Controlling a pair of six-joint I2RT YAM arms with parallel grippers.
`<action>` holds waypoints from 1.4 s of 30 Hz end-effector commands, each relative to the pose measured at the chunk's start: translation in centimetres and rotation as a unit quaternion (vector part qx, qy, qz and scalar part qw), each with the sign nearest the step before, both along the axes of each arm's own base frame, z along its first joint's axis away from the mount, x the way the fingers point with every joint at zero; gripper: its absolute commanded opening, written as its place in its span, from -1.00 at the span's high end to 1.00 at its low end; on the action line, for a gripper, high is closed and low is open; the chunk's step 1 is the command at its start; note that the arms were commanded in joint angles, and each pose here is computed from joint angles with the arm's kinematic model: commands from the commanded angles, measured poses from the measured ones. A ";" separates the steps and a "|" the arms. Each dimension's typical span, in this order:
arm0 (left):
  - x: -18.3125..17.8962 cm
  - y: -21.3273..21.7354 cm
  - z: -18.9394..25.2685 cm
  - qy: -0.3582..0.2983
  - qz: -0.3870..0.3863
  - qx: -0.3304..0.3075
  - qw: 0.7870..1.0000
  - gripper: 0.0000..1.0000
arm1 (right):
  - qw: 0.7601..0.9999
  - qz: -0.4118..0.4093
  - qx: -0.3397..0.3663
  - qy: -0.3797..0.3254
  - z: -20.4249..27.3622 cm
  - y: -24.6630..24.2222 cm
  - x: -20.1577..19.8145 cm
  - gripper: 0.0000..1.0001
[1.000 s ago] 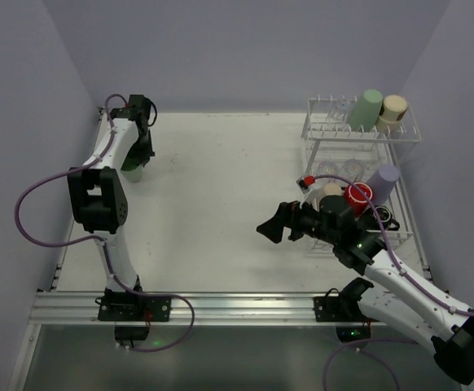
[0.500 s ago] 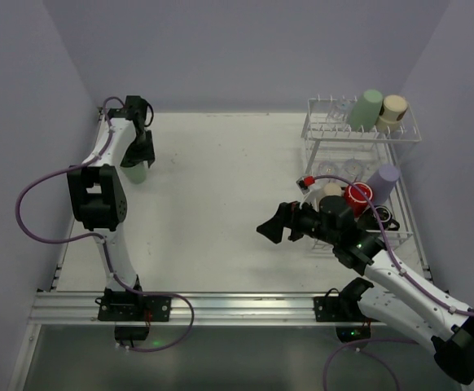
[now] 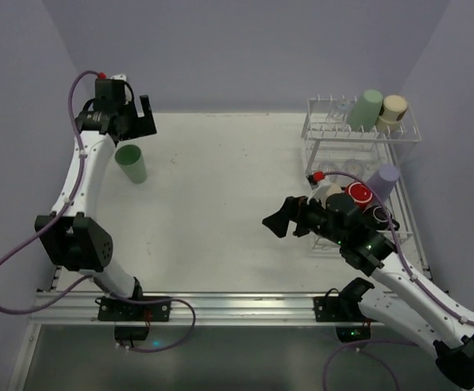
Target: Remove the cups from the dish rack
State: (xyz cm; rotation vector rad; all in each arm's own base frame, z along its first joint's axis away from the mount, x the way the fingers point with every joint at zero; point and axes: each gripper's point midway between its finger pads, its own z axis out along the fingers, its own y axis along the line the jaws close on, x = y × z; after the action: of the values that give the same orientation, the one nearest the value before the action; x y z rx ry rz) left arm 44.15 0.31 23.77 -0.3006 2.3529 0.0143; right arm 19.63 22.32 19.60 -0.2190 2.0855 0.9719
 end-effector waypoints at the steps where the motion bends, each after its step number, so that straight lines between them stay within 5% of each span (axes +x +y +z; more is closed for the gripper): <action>1: -1.6 -5.6 5.6 -0.101 -0.080 -0.036 0.991 -1.00 | 0.997 -0.062 -0.007 -0.047 3.4 -2.3 0.9 -0.93; 4: -5.8 -12.9 6.7 -0.136 -0.178 -0.056 0.973 -1.00 | 0.985 -0.157 -0.039 -0.065 4.2 -6.0 2.2 -0.71; 7: -12.1 -19.7 7.1 -0.178 -0.294 -0.131 0.930 -1.00 | 0.958 -0.261 -0.103 -0.060 3.7 -10.7 3.2 -0.67; 14: -19.2 -23.1 0.6 -0.165 -0.390 -0.189 0.886 -1.00 | 0.907 -0.387 -0.165 -0.022 2.4 -16.9 5.8 -0.86; 18: -21.1 -22.5 -2.4 -0.144 -0.408 -0.186 0.882 -0.99 | 0.883 -0.421 -0.208 0.002 1.5 -18.1 7.8 -0.92; 27: -21.8 -21.4 -1.3 -0.174 -0.418 -0.159 0.877 -0.99 | 0.857 -0.447 -0.252 0.038 -0.5 -19.0 10.9 -0.82; 37: -21.8 -21.2 -1.9 -0.164 -0.414 -0.156 0.882 -0.99 | 0.866 -0.422 -0.259 0.067 -3.8 -17.5 12.9 -0.62; 42: -21.5 -21.1 -2.2 -0.160 -0.409 -0.152 0.886 -0.99 | 0.862 -0.431 -0.261 0.057 -3.6 -17.9 13.0 -0.07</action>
State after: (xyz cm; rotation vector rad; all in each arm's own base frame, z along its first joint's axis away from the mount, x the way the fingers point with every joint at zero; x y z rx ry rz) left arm 22.21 -20.71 21.25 0.5011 1.9992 -0.7729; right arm 31.43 4.50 14.11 0.4529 2.2511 -0.1567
